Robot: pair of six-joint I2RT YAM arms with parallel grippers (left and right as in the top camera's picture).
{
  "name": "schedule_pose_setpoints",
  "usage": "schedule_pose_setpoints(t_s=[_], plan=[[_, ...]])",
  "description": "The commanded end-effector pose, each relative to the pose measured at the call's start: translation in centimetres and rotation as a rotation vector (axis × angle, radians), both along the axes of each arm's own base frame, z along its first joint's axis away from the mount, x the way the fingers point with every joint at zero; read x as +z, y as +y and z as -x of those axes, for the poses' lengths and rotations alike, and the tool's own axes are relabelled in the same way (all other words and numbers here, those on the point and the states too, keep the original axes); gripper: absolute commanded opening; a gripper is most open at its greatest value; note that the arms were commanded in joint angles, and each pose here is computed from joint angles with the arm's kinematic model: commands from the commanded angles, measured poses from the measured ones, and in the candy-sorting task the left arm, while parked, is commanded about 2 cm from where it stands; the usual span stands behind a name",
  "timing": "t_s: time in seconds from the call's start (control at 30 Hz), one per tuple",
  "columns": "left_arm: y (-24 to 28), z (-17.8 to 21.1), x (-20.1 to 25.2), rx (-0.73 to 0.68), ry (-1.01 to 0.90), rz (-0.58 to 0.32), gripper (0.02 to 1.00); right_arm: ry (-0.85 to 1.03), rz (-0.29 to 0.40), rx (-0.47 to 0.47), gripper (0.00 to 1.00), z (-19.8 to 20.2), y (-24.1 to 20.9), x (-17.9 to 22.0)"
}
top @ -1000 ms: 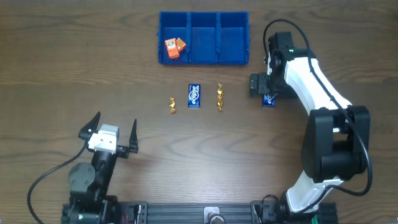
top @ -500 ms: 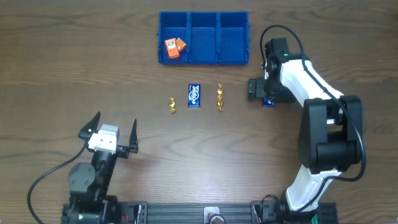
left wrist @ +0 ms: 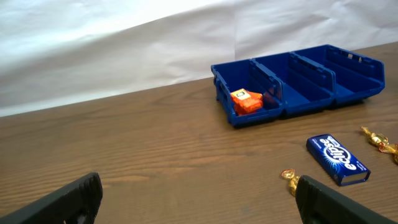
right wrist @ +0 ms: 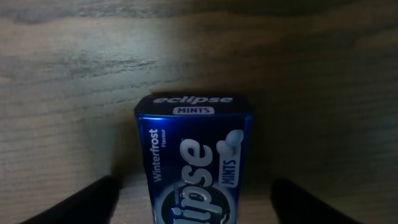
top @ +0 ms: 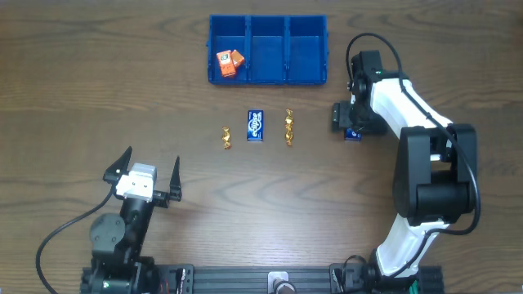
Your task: Sort Candies Into Trays
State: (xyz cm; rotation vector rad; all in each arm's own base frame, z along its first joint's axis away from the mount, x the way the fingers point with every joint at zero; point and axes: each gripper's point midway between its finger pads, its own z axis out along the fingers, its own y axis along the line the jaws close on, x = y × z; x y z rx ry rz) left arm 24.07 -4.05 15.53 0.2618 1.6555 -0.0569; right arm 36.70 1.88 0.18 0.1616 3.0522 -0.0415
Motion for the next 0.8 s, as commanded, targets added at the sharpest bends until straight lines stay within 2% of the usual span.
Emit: schedule_pose_setpoints(t_s=[0.03, 0.17, 0.23, 0.53, 0.67, 0.8], plan=[[-0.1, 0.0, -1.7, -0.003, 0.044, -0.011, 0.996, 0.019, 0.010, -0.009, 0.663, 0.3, -0.3, -0.7], [-0.1, 0.0, -1.7, -0.003, 0.043, -0.011, 0.996, 0.019, 0.010, -0.009, 0.470, 0.3, -0.3, -0.7], [-0.1, 0.0, -1.7, -0.003, 0.043, -0.011, 0.996, 0.019, 0.010, -0.009, 0.336, 0.3, -0.3, -0.7], [-0.1, 0.0, -1.7, -0.003, 0.043, -0.011, 0.996, -0.009, 0.000, -0.008, 0.060, -0.6, -0.2, 0.1], [-0.1, 0.0, -1.7, -0.003, 0.043, -0.011, 0.996, -0.127, -0.032, 0.000, 0.036, -2.9, 0.6, 5.3], [-0.1, 0.0, -1.7, -0.003, 0.044, -0.011, 0.996, -0.322, -0.073, 0.057, 0.036, -5.3, 3.6, 13.9]])
